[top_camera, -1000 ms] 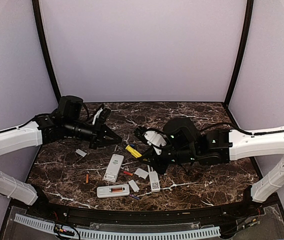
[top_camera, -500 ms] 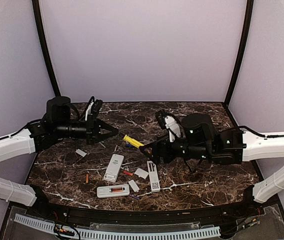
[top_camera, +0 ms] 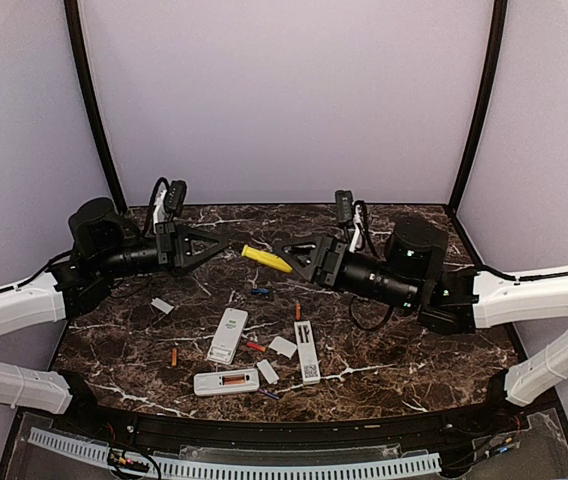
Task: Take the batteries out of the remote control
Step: Pass from the left arm to the right, then move the remote control without the battery cover to the center of the board, then hold the remote control without the battery cover at the center of the board, then remove the battery from the remote control without the battery cover.
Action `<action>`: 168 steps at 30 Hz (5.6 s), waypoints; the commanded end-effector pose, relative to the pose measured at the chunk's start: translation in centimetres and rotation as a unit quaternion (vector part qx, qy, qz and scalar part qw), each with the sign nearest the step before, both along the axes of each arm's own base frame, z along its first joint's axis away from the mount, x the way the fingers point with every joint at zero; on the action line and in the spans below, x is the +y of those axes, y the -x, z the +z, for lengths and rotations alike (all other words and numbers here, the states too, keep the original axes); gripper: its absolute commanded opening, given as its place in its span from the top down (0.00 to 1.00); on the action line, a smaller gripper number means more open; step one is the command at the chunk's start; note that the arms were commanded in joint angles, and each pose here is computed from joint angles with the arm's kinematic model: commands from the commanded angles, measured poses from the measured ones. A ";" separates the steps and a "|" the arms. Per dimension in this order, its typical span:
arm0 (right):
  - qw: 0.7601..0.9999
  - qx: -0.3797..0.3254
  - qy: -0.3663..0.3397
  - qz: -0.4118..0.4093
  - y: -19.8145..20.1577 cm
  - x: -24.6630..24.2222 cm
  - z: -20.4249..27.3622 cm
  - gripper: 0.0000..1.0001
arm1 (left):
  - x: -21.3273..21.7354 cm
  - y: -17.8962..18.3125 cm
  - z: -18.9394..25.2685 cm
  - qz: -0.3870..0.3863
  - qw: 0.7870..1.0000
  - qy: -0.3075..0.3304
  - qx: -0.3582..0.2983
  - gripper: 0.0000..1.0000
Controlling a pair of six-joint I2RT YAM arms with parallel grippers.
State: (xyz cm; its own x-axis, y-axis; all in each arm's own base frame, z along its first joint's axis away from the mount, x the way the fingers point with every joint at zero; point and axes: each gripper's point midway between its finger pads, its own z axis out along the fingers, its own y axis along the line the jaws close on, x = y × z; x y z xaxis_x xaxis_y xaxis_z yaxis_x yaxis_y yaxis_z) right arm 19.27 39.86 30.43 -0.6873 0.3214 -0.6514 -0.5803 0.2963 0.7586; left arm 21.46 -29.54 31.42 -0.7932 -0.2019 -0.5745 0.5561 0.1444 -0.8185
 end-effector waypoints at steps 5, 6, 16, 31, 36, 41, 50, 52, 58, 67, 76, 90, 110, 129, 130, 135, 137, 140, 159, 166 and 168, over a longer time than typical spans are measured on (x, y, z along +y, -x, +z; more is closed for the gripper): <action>0.995 -0.019 -0.061 0.075 1.5 2.4 3.0 0.35 | 0.4 1.4 2.4 -0.022 0.998 0.042 -0.040 1.00; 0.994 -0.021 -0.065 0.080 1.6 2.6 3.2 0.36 | 0.4 1.4 2.5 -0.023 0.998 0.043 -0.041 1.00; 0.993 -0.025 -0.070 0.094 1.8 3.3 3.1 0.56 | 0.4 1.7 2.1 -0.032 0.998 0.045 -0.034 1.00; 0.998 -0.033 0.024 0.040 0.2 1.1 0.1 1.00 | 1.6 1.7 -4.9 0.005 0.993 -0.078 0.088 0.39; 0.988 -0.044 0.149 0.013 -1.1 -2.4 -3.9 1.00 | 5.0 3.4 -13.5 0.067 0.946 -0.212 0.236 0.31; 0.967 -0.047 0.249 0.034 -1.3 -4.0 -7.7 1.00 | 6.3 7.8 -19.5 0.072 0.892 -0.282 0.345 0.31; 0.973 -0.061 0.211 0.067 -0.6 -2.6 -7.7 1.00 | 5.8 11.5 -22.4 0.086 0.859 -0.303 0.403 0.27; 0.974 -0.060 0.205 0.071 -0.6 -2.3 -7.7 1.00 | 5.2 11.8 -23.1 0.085 0.857 -0.293 0.416 0.26; 0.975 -0.061 0.203 0.069 -0.6 -2.3 -7.6 1.00 | 4.2 12.7 -24.7 0.072 0.845 -0.301 0.436 0.23; 0.977 -0.055 0.196 0.065 -0.7 -2.3 -7.5 1.00 | 4.1 12.0 -26.9 0.085 0.845 -0.314 0.425 0.19; 0.976 -0.055 0.203 0.061 -0.7 -2.7 -7.5 1.00 | 4.1 11.0 -28.6 0.097 0.841 -0.342 0.408 0.17; 0.952 0.009 0.251 0.176 3.6 -2.9 -12.3 1.00 | 4.9 5.2 -27.7 0.142 0.878 -0.297 0.348 0.17; 0.908 0.073 0.296 0.286 7.9 2.6 -17.8 1.00 | 7.0 6.6 -29.5 0.125 0.837 -0.405 0.346 0.40; 0.887 0.106 0.345 0.287 7.8 3.0 -21.3 1.00 | 7.5 7.4 -31.9 0.109 0.816 -0.438 0.361 0.62; 0.887 0.113 0.342 0.289 7.8 3.0 -21.4 1.00 | 7.5 7.4 -32.0 0.108 0.815 -0.439 0.362 0.63; 0.891 0.146 0.321 0.288 8.0 2.9 -22.0 1.00 | 7.5 7.6 -32.3 0.102 0.812 -0.444 0.364 0.66; 0.894 0.167 0.306 0.282 7.8 2.7 -22.2 1.00 | 7.5 7.6 -32.4 0.101 0.812 -0.445 0.364 0.67; 0.898 0.193 0.276 0.282 7.5 2.5 -22.3 1.00 | 7.5 7.7 -32.4 0.100 0.811 -0.446 0.365 0.68; 0.899 0.254 0.226 0.276 6.6 2.6 -23.3 1.00 | 7.2 8.0 -32.8 0.088 0.809 -0.446 0.371 0.77; 0.909 0.254 0.185 0.275 6.5 2.4 -21.9 1.00 | 7.2 8.1 -33.0 0.085 0.809 -0.446 0.372 0.79; 0.915 0.245 0.168 0.274 6.2 2.4 -20.8 1.00 | 7.1 8.1 -33.1 0.084 0.810 -0.446 0.372 0.79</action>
